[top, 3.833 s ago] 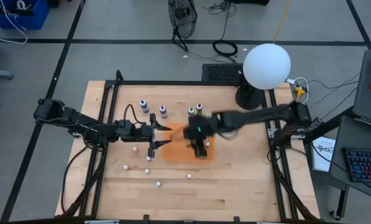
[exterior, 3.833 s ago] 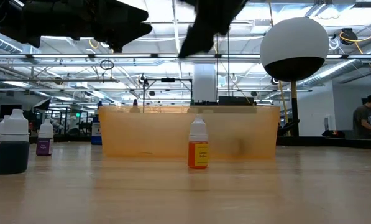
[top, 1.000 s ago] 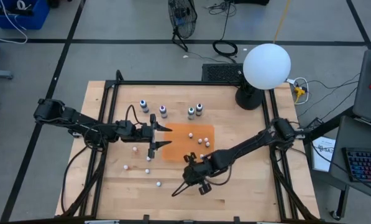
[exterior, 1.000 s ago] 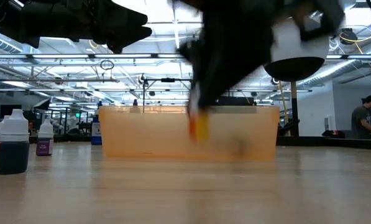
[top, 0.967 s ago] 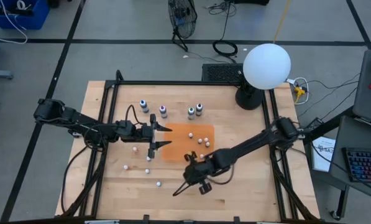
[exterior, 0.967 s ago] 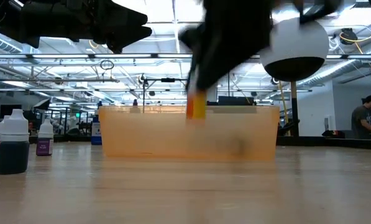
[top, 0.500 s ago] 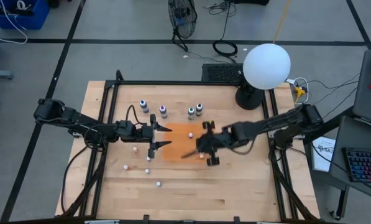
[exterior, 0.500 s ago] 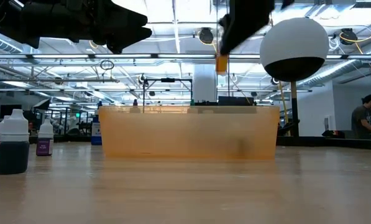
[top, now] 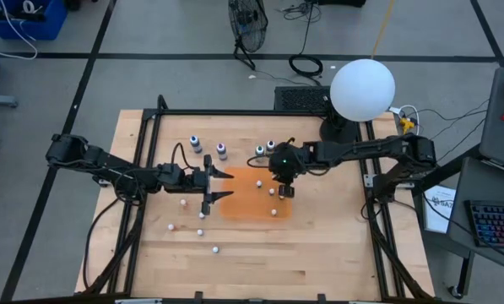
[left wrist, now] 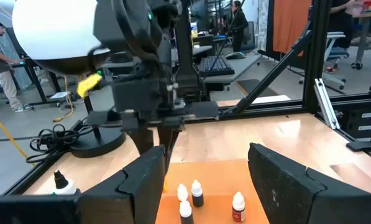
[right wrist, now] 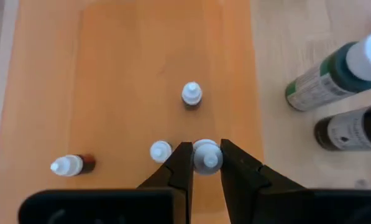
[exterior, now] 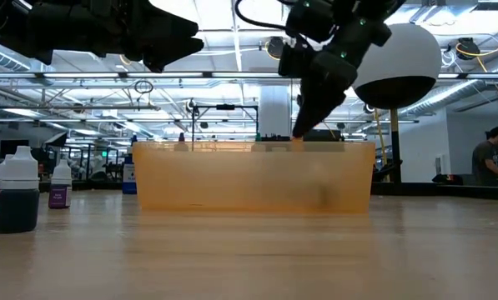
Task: Pick & Place food coloring
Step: Put the small orange food coloring bottle into the orange bin
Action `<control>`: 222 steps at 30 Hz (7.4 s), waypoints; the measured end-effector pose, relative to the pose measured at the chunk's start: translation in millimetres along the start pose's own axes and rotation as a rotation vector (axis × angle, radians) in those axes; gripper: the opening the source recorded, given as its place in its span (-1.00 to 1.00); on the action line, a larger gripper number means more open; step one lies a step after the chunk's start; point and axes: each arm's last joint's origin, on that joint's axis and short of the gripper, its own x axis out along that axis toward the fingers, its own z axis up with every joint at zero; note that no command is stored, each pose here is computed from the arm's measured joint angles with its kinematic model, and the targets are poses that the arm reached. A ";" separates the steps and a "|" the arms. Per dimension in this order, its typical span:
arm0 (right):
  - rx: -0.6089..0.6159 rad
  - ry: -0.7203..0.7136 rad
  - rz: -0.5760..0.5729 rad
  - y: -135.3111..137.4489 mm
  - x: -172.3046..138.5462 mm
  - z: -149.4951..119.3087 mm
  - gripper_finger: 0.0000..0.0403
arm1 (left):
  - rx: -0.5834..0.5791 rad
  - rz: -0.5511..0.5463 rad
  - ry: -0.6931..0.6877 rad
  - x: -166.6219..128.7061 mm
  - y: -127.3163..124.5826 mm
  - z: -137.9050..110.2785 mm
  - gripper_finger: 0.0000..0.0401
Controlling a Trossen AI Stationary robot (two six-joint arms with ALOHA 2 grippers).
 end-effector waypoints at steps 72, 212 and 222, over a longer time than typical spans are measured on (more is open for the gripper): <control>0.312 -0.237 0.035 9.5 -149.8 -64.7 -0.26 | 0.001 0.017 0.004 0.0 0.5 -0.2 0.15; -0.148 -1.001 -0.028 11.1 -87.3 -211.8 -0.25 | -1.008 0.716 1.291 -66.7 -18.4 -57.1 0.06; -0.148 -1.000 -0.028 11.1 -87.2 -211.8 -0.25 | -0.984 0.712 1.279 -66.1 -17.9 -56.6 -0.62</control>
